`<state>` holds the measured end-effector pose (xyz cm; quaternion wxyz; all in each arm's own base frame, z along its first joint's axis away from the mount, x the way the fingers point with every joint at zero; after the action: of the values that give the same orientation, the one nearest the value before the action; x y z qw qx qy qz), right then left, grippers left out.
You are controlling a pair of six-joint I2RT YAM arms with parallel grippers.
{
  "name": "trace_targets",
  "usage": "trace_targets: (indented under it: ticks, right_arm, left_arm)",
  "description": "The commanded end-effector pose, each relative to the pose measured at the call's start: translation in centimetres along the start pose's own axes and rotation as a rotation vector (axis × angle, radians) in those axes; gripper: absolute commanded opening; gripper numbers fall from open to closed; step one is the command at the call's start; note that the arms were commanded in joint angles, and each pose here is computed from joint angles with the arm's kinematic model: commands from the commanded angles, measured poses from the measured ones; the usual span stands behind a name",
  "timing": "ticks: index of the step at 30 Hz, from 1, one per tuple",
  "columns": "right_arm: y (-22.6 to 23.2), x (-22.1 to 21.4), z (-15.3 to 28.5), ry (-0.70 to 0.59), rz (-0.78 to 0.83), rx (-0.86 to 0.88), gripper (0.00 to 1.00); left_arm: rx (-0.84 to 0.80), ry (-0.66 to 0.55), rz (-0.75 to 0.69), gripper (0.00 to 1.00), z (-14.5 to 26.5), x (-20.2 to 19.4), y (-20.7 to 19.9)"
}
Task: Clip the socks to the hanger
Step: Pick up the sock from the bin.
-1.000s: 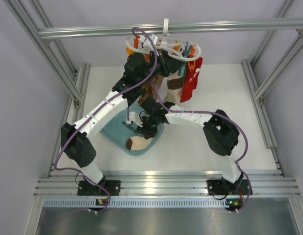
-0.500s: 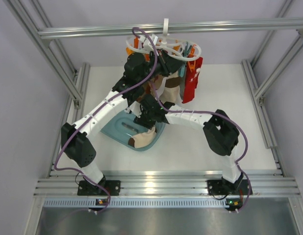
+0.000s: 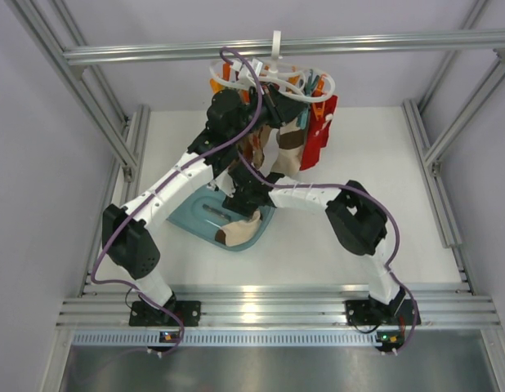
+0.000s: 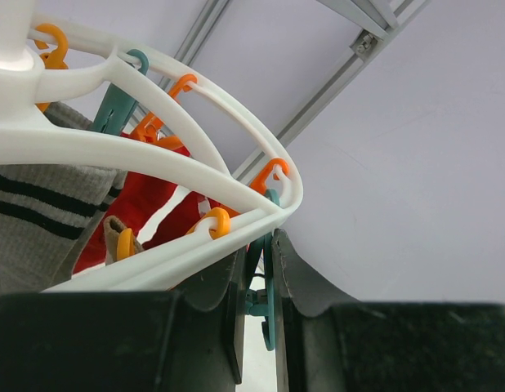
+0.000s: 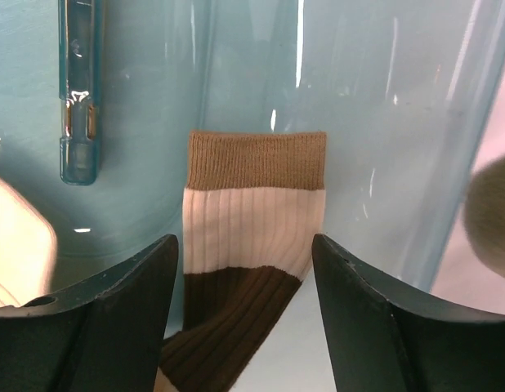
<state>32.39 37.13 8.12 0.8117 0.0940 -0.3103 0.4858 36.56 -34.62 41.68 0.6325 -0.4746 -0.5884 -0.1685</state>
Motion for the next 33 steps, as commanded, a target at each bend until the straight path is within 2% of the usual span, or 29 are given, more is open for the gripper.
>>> trace_targets:
  ticks: [1,7,11,15,16,17,19,20,22,25,26,28,29,33]
  right_arm:
    - [-0.9,2.5,-0.5,-0.08,0.013,-0.031,0.67]
    - [1.2,1.6,-1.4,-0.023,0.001,0.179,0.65]
    - [2.6,1.1,-1.7,0.011,-0.017,0.342,0.57]
    - [2.8,0.1,-2.0,0.06,-0.033,0.417,0.44]
    - [2.8,-0.1,-2.1,0.066,-0.033,0.425,0.43]
    - [3.0,-0.4,-2.2,0.078,-0.032,0.436,0.35]
    - [3.1,-0.9,-2.3,0.093,-0.041,0.445,0.27]
    - [3.1,-1.1,-2.4,0.096,-0.047,0.446,0.15]
    - [2.8,-0.6,-2.1,0.07,-0.057,0.436,0.0]
    - [2.7,-0.3,-1.4,0.037,-0.092,0.43,0.0]
    - [2.3,1.2,-0.4,-0.029,-0.089,0.415,0.0]
    - [2.4,1.2,0.4,-0.06,-0.114,0.408,0.0]
    - [1.9,3.0,1.9,-0.145,-0.111,0.392,0.0]
    - [2.0,4.3,4.5,-0.259,-0.163,0.388,0.0]
  left_arm:
    - [0.07,0.019,0.012,0.0,0.4,-0.7,2.1]
    - [0.07,0.022,0.019,0.0,0.3,-0.8,2.3]
    - [0.07,0.024,0.024,0.0,0.2,-0.9,2.4]
    - [0.076,0.032,0.029,0.0,0.2,-1.1,2.5]
    - [0.078,0.029,0.028,0.0,0.2,-1.0,2.6]
    - [0.083,0.027,0.031,0.0,0.3,-0.9,2.7]
    - [0.082,0.026,0.036,0.0,0.3,-0.8,2.7]
    - [0.081,0.024,0.034,0.0,0.3,-0.7,2.7]
    - [0.082,0.029,0.036,0.0,0.4,-0.9,2.9]
    - [0.087,0.036,0.042,0.0,0.4,-1.2,3.0]
    - [0.086,0.037,0.043,0.0,0.4,-1.2,3.0]
    - [0.088,0.037,0.047,0.0,0.4,-1.3,3.0]
    - [0.089,0.038,0.047,0.0,0.4,-1.4,3.2]
    - [0.09,0.028,0.047,0.0,0.3,-1.0,3.1]
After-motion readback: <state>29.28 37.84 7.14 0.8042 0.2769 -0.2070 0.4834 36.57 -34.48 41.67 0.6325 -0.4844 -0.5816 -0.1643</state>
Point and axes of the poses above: each gripper's point midway between its finger pads, its own z axis back along the fingers, its own y axis along the line the jaws close on, x = y × z, the point moved 4 cm from there along z, back along the fingers, and after that the axes turned 14 degrees about -z, right-handed, at the moved point
